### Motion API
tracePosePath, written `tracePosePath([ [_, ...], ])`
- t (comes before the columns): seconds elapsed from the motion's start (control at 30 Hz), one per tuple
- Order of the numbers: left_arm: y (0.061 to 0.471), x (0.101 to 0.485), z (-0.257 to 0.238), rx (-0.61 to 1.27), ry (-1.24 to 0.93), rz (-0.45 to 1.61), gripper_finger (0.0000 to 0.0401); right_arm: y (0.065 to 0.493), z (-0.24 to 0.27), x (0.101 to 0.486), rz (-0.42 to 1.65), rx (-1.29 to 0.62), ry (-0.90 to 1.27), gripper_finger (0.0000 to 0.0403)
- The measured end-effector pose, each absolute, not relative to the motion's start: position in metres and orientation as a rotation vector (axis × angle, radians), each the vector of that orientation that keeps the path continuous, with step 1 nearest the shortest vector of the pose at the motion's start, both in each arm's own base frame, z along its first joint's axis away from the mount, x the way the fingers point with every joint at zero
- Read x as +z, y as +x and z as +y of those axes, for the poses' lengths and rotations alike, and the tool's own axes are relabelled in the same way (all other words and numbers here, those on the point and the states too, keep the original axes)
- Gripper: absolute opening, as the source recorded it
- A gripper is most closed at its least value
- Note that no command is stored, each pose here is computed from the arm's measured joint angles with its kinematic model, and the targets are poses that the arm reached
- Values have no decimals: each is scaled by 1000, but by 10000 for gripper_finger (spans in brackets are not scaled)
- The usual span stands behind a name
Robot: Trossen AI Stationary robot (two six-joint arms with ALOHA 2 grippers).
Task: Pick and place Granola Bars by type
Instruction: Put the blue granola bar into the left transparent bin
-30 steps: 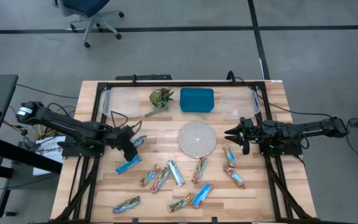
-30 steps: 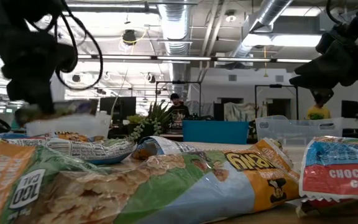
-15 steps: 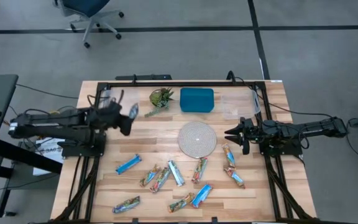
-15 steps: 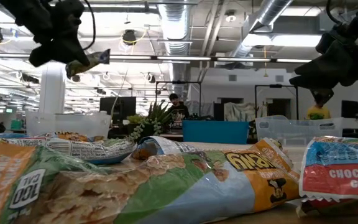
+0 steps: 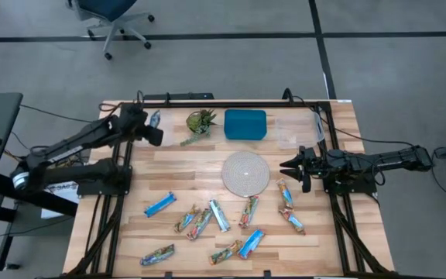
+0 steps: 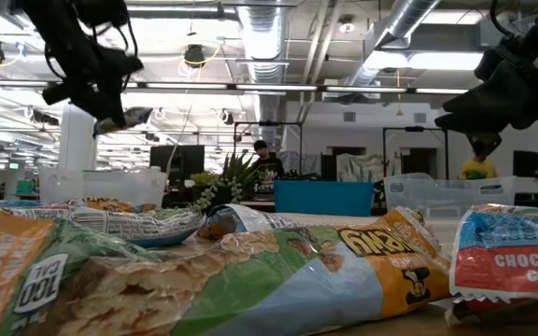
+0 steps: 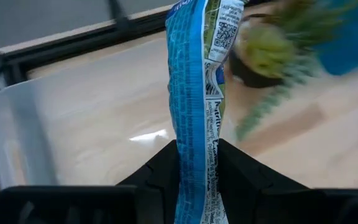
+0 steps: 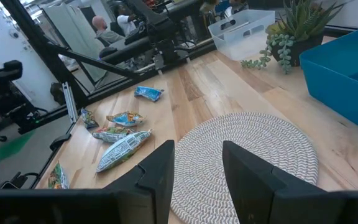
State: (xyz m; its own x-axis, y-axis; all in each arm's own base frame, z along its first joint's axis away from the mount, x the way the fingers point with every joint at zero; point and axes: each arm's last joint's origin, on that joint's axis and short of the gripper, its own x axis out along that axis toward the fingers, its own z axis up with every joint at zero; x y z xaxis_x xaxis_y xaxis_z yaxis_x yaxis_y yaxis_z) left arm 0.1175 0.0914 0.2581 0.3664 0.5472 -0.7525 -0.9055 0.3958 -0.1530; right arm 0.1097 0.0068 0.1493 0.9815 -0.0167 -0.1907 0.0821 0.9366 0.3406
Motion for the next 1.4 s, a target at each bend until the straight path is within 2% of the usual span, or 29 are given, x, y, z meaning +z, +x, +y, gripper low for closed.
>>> tracePosePath([
  [0.33, 134, 228, 136, 1060, -744, 786, 88, 110, 7, 149, 187, -51, 355, 127],
  [0.7, 145, 211, 154, 1072, -830, 781, 88, 110, 7, 149, 187, -50, 355, 127],
  [0.83, 146, 213, 156, 1077, -826, 753, 99, 110, 7, 149, 187, -50, 355, 127],
  [1.13, 143, 214, 157, 1070, -810, 757, 152, 110, 7, 149, 187, -51, 355, 127],
  [1.4, 140, 238, 135, 953, -742, 671, 146, 110, 7, 149, 187, -51, 355, 127],
])
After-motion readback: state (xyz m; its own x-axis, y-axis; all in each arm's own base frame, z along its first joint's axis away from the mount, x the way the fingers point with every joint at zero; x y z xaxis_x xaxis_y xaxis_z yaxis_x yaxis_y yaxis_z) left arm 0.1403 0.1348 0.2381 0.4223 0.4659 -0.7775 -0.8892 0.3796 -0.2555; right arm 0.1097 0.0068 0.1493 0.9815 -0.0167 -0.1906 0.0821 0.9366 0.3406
